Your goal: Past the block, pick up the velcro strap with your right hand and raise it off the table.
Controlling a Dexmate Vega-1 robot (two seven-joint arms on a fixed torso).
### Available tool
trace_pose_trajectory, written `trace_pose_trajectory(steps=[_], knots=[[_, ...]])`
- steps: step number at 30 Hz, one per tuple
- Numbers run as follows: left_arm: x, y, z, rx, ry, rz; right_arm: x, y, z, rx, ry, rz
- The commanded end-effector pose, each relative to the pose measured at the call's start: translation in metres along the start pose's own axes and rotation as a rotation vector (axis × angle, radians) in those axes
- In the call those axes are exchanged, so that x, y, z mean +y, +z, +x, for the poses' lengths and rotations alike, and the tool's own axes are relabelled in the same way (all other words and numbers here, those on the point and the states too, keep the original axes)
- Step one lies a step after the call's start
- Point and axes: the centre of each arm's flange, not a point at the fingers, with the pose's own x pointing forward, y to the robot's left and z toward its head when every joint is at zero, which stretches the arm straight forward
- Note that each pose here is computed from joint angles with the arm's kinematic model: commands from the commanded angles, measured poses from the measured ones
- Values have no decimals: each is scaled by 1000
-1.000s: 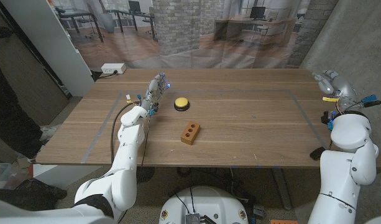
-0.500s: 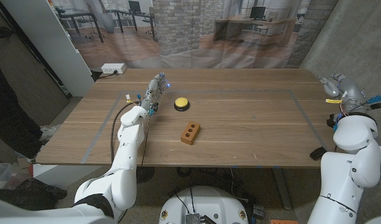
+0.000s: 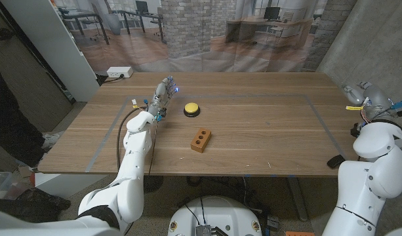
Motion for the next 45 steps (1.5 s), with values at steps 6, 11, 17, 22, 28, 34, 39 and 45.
trace_pose_trajectory(steps=[6, 11, 17, 22, 28, 34, 39, 45], knots=[[-1, 2, -1, -1, -1, 6, -8, -6, -8, 85, -7, -71], [-1, 3, -1, -1, -2, 9, -9, -9, -10, 114, -4, -92], [-2, 3, -2, 0, -3, 7, -9, -12, -12, 154, 5, -119], [-1, 3, -3, 1, 0, 7, -9, -15, -13, 178, 25, -125], [-1, 3, -4, 1, 0, 6, -9, -17, -14, 201, 37, -135], [-1, 3, -5, 1, 1, 6, -9, -18, -16, 222, 50, -141], [0, 2, -6, 3, -2, 4, -9, -19, -17, 240, 62, -146], [1, 2, -6, 6, -2, 3, -8, -19, -19, 266, 79, -159]])
